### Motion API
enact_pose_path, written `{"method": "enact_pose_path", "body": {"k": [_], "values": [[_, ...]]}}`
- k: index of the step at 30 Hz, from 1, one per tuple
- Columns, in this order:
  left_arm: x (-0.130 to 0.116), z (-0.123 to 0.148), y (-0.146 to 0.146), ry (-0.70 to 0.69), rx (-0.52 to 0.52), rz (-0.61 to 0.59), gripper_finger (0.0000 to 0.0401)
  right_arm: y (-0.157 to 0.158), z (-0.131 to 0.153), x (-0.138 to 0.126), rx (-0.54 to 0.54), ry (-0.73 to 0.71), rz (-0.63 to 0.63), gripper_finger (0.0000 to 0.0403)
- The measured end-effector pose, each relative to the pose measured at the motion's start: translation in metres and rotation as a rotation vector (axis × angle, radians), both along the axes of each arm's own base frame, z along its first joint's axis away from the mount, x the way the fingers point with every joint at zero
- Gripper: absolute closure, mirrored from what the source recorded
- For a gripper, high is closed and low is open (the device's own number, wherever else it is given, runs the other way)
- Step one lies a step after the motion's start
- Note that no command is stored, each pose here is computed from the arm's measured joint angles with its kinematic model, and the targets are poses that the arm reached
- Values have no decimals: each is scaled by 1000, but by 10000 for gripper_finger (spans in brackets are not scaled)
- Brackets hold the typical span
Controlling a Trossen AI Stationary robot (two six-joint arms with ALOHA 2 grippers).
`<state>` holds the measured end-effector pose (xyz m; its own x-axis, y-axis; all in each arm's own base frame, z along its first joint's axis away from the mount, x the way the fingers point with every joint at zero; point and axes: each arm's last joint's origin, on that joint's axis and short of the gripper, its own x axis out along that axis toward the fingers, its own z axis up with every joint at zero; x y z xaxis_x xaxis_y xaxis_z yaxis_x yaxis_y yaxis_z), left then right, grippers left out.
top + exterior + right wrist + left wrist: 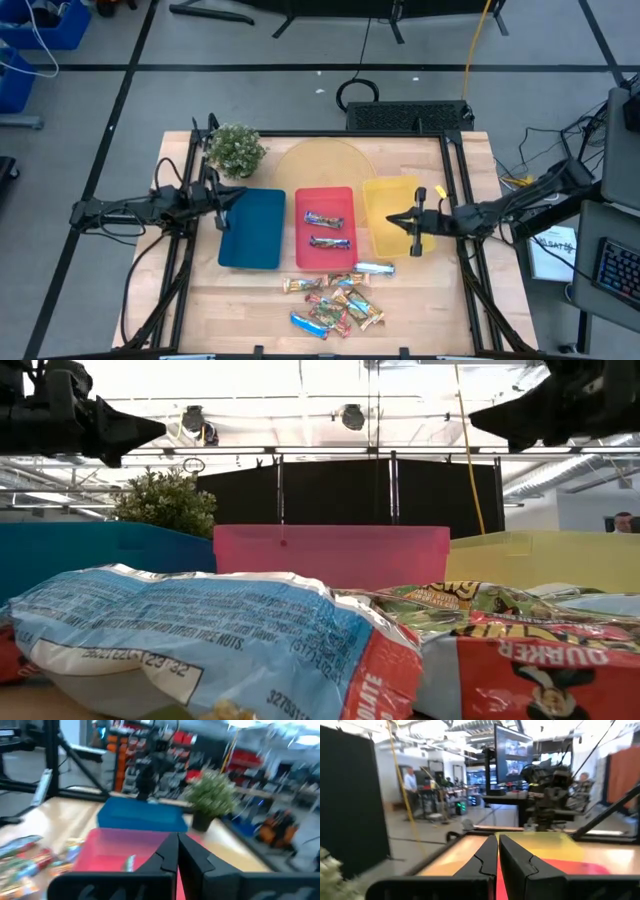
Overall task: Pick and place Granola Bars by type
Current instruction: Put the yellow granola bar into the blue bin
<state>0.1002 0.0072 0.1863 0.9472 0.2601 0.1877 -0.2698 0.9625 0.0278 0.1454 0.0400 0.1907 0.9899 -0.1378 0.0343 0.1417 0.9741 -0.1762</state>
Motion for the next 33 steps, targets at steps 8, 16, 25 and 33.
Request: {"method": "enact_pose_path", "body": {"k": [8, 16, 25, 33], "values": [[0, 1, 0, -24, -50, 1, 375, -8, -4, -6, -124, -67, -49, 402], [-2, 5, 1, -45, 42, 40, 375, -14, 7, -7, -304, -136, -122, 403], [0, 4, -3, -28, 68, -84, 375, -23, 12, -7, -196, -191, -175, 403], [5, 7, -21, -65, 101, -477, 375, -24, 6, -5, -174, -137, -172, 403]]}}
